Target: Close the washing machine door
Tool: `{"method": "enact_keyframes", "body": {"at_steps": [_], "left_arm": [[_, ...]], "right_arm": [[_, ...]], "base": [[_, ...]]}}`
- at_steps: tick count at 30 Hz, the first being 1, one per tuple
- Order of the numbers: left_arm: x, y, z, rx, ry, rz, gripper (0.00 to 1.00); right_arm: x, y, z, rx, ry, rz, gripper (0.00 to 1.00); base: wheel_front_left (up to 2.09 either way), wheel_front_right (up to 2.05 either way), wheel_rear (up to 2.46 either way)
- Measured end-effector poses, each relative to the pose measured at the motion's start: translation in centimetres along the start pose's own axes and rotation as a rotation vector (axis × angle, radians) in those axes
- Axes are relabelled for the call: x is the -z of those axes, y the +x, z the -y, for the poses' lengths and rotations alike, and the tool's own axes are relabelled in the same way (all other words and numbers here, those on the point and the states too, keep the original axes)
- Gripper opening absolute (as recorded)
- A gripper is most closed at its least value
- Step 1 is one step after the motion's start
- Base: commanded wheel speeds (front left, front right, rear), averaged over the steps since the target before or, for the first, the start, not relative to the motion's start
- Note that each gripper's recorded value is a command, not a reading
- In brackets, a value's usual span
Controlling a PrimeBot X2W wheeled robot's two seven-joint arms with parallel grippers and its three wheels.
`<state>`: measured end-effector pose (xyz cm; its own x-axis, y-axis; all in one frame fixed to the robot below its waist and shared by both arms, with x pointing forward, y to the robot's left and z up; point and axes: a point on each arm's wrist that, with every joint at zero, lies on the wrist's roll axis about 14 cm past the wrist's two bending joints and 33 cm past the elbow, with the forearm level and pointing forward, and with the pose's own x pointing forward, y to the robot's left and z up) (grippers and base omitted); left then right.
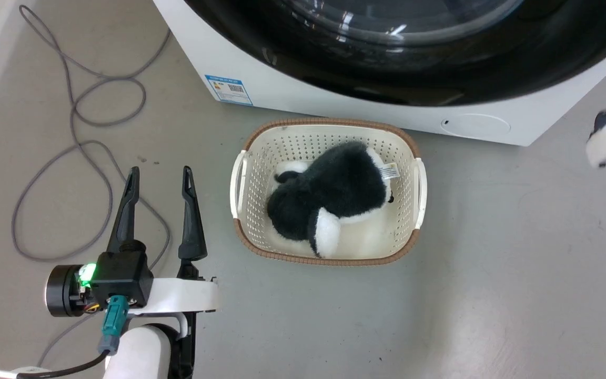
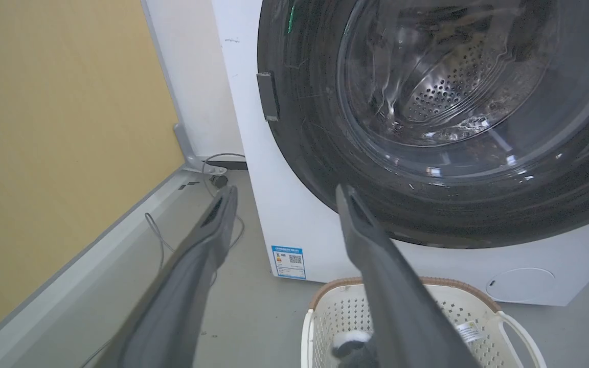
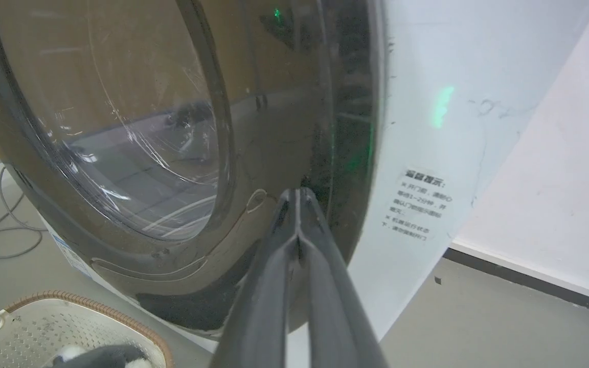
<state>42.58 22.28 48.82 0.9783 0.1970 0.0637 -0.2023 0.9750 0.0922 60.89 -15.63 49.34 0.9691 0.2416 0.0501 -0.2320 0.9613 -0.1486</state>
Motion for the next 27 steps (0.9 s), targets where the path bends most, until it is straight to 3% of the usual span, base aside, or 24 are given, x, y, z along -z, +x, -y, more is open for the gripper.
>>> {"method": "enact_keyframes", "body": {"at_steps": [14,20,27], "left_arm": [[-0.4,0.3,-0.1,-0.003,0.001,0.013,1.0],[-1.5,-0.2,-0.6,-0.015,-0.008,0.036,1.0],[-2.8,-1.6,-0.5,-0.006,-0.02,0.061,1.0]], "right_arm": [[-0.1,1.9,1.2,0.047,0.002,-0.029,0.0],[-4.2,0.4,1.3,0.067,0.013,0.082,0.0],[-8.9,-4.8,0.1,0.071,0.005,0.216,0.0]], "base": [[0.0,0.0,0.0],[0.0,0.0,0.0],[0.0,0.0,0.0]]}}
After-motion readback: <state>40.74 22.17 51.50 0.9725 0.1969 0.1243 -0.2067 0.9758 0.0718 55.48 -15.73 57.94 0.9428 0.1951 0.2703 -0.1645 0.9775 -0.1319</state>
